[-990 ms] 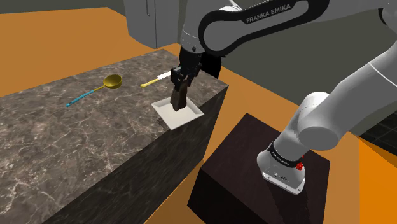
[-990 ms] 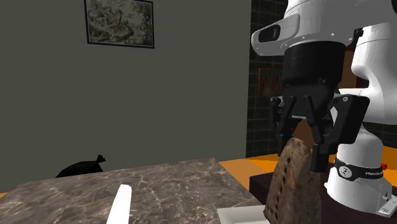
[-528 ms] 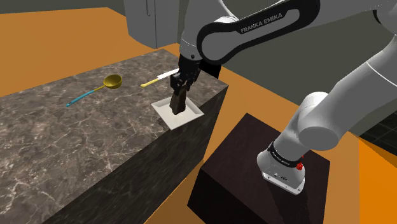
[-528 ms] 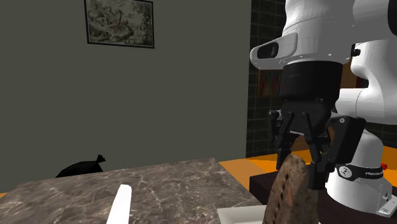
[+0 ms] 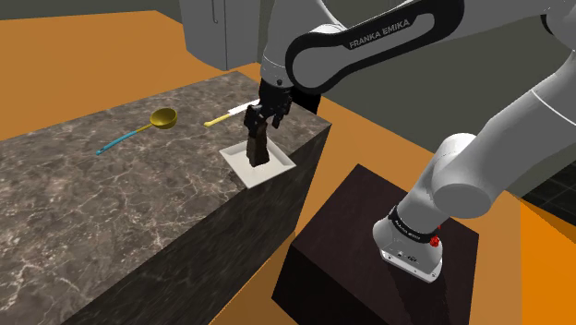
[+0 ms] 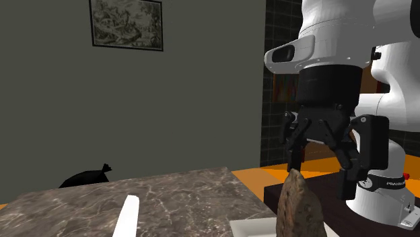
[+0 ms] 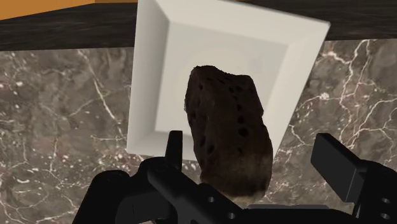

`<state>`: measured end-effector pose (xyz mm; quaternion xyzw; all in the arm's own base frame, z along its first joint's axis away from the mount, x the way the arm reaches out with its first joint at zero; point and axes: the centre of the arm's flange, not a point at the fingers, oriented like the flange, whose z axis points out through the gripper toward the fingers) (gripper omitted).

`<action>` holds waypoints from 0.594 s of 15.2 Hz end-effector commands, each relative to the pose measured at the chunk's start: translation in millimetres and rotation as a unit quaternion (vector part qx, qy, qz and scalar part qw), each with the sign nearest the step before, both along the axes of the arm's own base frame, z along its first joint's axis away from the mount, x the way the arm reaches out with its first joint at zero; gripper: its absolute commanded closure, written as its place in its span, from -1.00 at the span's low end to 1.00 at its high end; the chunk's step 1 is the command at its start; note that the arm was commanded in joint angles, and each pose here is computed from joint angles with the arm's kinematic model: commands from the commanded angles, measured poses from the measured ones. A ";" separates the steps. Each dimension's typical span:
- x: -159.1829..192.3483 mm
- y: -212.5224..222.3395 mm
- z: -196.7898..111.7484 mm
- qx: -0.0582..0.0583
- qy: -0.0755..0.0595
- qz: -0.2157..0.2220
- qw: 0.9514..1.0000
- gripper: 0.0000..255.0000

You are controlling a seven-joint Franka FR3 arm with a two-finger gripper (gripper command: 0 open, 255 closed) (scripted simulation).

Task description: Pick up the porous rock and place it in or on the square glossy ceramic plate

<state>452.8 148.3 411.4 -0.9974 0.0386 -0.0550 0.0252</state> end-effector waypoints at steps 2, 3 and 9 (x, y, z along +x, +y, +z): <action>0.0 0.0 0.0 0.000 0.000 0.000 1.000 -1.00; 0.0 0.0 0.0 0.000 0.000 0.000 1.000 -1.00; -5.6 -2.3 49.7 0.000 0.000 0.000 1.000 -1.00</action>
